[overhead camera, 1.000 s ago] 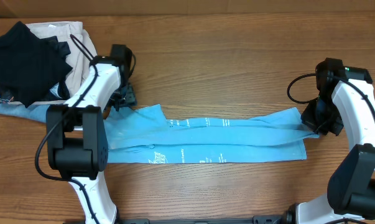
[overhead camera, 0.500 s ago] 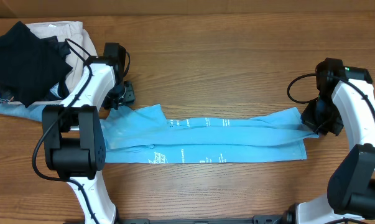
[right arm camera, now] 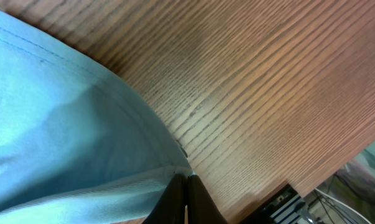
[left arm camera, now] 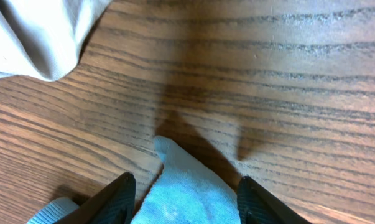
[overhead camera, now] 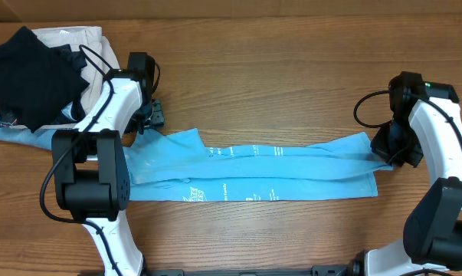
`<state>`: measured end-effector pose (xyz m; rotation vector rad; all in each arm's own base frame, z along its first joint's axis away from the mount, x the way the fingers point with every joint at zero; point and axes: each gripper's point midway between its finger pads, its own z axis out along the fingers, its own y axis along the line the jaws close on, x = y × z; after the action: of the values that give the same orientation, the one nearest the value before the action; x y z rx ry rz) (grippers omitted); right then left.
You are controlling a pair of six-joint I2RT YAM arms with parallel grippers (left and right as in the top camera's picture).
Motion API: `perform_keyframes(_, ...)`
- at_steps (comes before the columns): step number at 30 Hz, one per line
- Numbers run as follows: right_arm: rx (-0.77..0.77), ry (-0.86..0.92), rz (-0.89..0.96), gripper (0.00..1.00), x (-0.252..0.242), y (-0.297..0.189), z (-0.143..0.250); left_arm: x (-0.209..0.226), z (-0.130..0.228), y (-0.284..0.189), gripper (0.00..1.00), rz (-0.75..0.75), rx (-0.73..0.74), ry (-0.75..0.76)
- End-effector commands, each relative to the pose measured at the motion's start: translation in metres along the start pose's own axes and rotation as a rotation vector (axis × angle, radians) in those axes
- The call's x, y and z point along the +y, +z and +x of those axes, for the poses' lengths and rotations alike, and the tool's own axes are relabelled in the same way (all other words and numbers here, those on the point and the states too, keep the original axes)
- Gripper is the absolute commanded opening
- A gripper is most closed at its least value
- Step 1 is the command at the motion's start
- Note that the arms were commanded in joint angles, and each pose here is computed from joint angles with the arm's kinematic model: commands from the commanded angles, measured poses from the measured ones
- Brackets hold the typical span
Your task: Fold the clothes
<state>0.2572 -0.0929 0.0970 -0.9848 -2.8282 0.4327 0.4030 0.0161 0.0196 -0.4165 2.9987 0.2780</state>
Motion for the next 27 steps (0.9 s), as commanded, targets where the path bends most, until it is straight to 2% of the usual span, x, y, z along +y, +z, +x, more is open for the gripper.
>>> perform_keyframes(1,-0.014,0.006,-0.007,0.04,-0.004,-0.005,0.001,0.001,0.003,0.011,0.52,-0.024,0.016,0.013)
perform_keyframes(3,-0.013,0.006,-0.006,0.04,-0.004,-0.005,0.001,0.001,0.004,0.013,0.47,-0.021,0.022,0.015)
perform_keyframes(7,-0.013,0.006,-0.006,0.04,-0.004,-0.005,0.001,0.0,0.003,0.013,0.29,-0.02,0.019,0.018)
perform_keyframes(12,-0.013,0.005,-0.006,0.04,-0.004,-0.005,0.001,0.001,0.004,0.013,0.23,-0.022,0.024,0.019)
perform_keyframes(16,-0.011,0.005,-0.005,0.04,-0.004,-0.005,0.002,0.001,0.005,0.013,0.05,-0.022,0.026,0.023)
perform_keyframes(22,-0.012,0.005,-0.006,0.04,-0.004,-0.005,0.002,-0.004,-0.006,-0.004,0.04,0.013,-0.002,0.019)
perform_keyframes(27,-0.019,0.008,-0.009,0.04,-0.003,-0.005,0.0,-0.002,-0.043,-0.065,0.04,0.048,-0.132,0.004)
